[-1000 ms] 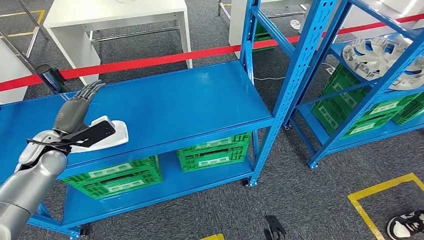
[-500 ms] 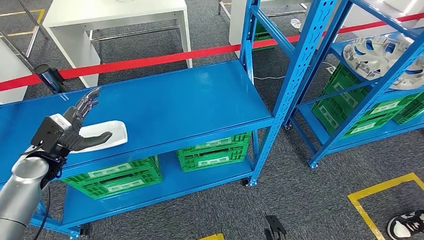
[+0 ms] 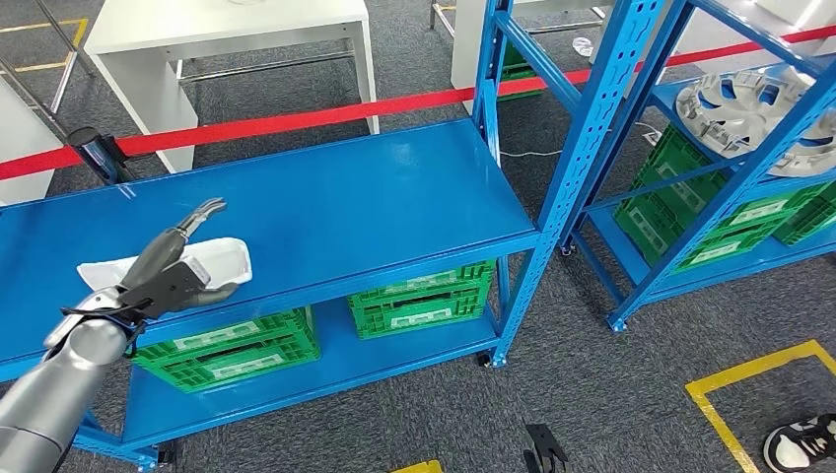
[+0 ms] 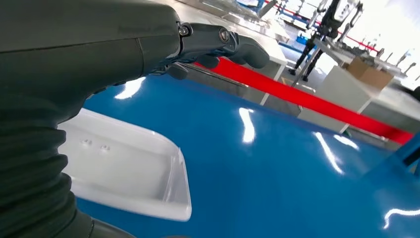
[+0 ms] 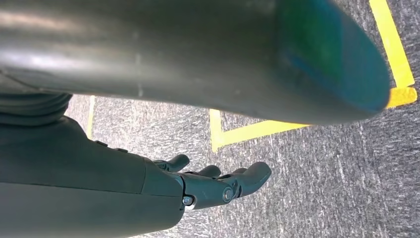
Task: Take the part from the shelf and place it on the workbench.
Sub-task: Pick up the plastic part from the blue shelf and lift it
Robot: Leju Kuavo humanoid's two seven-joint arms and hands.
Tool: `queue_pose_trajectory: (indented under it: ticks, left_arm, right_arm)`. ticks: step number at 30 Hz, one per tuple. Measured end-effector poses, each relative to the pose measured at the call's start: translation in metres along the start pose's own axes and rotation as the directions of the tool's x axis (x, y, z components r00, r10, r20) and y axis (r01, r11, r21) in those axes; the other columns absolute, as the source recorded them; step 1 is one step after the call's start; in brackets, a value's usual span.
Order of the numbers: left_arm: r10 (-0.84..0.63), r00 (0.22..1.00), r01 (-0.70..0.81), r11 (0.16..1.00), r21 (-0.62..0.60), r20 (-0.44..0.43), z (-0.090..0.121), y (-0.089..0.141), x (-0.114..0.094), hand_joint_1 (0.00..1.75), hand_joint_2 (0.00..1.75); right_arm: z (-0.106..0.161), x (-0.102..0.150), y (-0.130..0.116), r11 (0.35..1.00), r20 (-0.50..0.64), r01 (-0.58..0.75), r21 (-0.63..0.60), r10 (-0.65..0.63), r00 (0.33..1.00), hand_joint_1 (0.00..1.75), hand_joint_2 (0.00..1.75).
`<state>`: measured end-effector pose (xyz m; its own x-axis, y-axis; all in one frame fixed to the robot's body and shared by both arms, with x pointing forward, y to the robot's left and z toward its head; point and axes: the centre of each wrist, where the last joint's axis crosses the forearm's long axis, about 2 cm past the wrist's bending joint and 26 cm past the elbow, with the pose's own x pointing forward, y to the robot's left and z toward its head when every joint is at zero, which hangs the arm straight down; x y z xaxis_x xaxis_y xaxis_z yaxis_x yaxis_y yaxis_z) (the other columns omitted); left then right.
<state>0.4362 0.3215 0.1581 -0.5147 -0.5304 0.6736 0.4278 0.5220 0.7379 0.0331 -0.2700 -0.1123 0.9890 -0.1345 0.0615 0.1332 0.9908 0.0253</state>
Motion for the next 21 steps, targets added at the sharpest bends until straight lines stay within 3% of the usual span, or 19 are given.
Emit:
queue_pose_trajectory:
  ticks: [12, 21]
  left_arm:
    - [-0.093, 0.995, 0.09, 0.993, -0.08, -0.031, -0.003, -0.011, -0.001, 0.0, 1.75]
    - [-0.287, 0.954, 0.278, 0.955, -0.101, -0.09, -0.008, -0.019, 0.002, 0.0, 1.75]
  right_arm:
    - [0.0, 0.0, 0.0, 1.0, -0.003, -0.004, 0.0, 0.004, 1.0, 0.0, 0.0]
    - [0.0, 0.0, 0.0, 1.0, -0.004, -0.006, -0.004, 0.006, 1.0, 0.0, 0.0]
